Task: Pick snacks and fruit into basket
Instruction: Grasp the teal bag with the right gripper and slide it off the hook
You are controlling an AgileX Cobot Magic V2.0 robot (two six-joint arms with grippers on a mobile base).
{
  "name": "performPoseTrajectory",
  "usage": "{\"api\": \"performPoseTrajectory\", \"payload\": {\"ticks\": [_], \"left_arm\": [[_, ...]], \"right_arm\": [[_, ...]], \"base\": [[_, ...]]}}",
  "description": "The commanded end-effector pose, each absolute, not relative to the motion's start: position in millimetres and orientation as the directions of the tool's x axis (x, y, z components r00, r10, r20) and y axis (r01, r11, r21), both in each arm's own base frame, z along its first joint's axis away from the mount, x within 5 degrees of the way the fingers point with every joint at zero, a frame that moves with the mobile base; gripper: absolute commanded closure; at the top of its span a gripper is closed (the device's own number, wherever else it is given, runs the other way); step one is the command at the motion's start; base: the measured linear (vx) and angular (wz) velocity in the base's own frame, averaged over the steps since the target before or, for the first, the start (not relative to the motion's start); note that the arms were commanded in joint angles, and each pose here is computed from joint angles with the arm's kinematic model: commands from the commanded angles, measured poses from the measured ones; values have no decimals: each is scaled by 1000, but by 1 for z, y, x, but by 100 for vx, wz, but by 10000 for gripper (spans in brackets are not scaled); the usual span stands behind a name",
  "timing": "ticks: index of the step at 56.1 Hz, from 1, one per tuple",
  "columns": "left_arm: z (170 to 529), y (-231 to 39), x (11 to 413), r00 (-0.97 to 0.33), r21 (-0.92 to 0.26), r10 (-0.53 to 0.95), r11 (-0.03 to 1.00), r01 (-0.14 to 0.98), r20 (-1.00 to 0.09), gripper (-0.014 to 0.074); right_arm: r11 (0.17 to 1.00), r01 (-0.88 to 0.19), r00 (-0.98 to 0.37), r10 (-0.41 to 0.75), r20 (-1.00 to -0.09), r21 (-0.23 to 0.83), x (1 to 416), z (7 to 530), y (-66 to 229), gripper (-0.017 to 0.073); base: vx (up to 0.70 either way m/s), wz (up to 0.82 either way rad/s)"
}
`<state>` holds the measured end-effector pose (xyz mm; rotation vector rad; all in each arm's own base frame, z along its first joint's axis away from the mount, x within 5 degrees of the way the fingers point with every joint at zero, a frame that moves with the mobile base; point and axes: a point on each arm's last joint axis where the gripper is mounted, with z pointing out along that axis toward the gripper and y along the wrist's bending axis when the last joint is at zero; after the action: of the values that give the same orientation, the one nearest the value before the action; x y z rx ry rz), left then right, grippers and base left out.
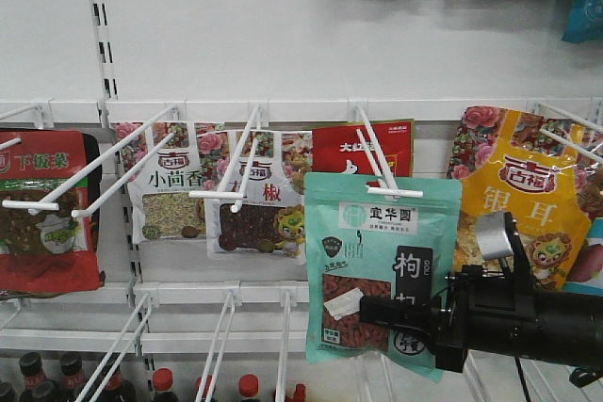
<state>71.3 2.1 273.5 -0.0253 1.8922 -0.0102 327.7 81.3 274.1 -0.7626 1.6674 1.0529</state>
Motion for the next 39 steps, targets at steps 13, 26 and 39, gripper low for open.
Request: {"api": "performPoseTrajectory", "payload": {"ticks": [13,26,39], "left_arm": [[293,1,73,-201,-20,-18,1000,9,-979,395],[293,1,73,-201,-20,-18,1000,9,-979,395],[293,1,73,-201,-20,-18,1000,9,-979,395]], "right_arm": [[342,-896,-291,25,-956,282,316,301,84,574],[344,-914,-250,-63,-966,214,293,325,84,569],[349,-913,-250,-70,-966,211,263,333,84,568]], "base": [[0,0],[0,0],[0,0]]}}
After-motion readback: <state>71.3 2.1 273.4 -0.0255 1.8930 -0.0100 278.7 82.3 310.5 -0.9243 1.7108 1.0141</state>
